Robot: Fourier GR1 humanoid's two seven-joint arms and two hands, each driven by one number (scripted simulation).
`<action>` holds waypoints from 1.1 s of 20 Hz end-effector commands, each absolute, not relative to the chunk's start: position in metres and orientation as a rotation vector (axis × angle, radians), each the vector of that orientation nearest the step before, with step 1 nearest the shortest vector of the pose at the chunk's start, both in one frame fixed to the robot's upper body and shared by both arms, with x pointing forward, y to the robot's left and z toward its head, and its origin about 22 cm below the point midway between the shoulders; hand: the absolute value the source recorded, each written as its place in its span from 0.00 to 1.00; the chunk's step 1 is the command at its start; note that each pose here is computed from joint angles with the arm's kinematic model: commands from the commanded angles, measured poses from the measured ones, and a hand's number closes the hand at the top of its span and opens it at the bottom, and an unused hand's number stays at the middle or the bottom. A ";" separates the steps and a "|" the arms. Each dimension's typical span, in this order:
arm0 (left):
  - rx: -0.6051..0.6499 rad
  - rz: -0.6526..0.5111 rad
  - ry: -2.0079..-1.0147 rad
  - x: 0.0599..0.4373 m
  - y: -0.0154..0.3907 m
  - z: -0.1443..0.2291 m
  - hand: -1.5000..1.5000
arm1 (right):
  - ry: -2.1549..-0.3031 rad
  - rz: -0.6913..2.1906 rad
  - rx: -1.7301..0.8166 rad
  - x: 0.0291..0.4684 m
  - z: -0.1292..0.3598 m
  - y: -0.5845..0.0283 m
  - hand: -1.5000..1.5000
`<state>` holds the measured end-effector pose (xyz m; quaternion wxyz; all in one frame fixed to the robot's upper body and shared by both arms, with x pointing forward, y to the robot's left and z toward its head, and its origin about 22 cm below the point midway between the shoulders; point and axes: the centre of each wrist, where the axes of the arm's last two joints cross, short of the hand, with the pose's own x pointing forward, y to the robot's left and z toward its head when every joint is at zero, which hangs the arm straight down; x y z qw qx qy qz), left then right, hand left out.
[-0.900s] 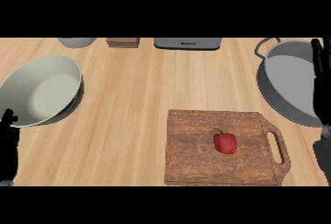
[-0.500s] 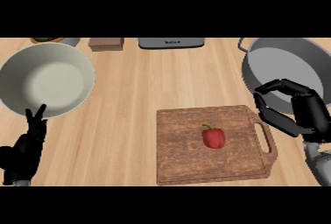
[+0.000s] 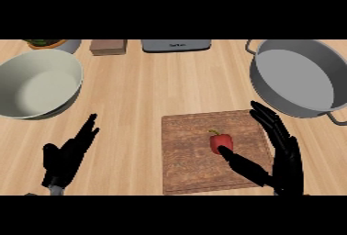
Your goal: Pick the bell pepper from the cutting board and place it in the pot
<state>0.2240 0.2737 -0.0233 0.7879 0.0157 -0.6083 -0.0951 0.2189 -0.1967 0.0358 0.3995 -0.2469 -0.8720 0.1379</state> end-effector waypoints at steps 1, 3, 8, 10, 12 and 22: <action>-0.026 -0.233 -1.280 0.236 0.263 -0.021 0.50 | -2.139 0.381 -0.655 0.182 0.032 -0.162 0.00; -0.003 -0.235 -1.282 0.241 0.261 -0.018 0.50 | -1.964 0.459 -0.716 0.182 0.025 -0.174 0.00; -0.029 -0.265 -1.259 0.232 0.241 -0.034 0.50 | -1.758 0.428 -0.711 0.172 0.057 -0.155 0.00; -0.049 -0.264 -1.264 0.248 0.241 -0.017 0.50 | -1.690 0.410 -0.692 0.179 0.078 -0.144 0.00; -0.059 -0.257 -1.284 0.255 0.231 -0.013 0.50 | -1.629 0.401 -0.688 0.183 0.093 -0.140 0.00; -0.042 -0.280 -1.265 0.263 0.235 -0.023 0.50 | -1.244 0.652 -0.629 0.206 0.040 -0.125 0.00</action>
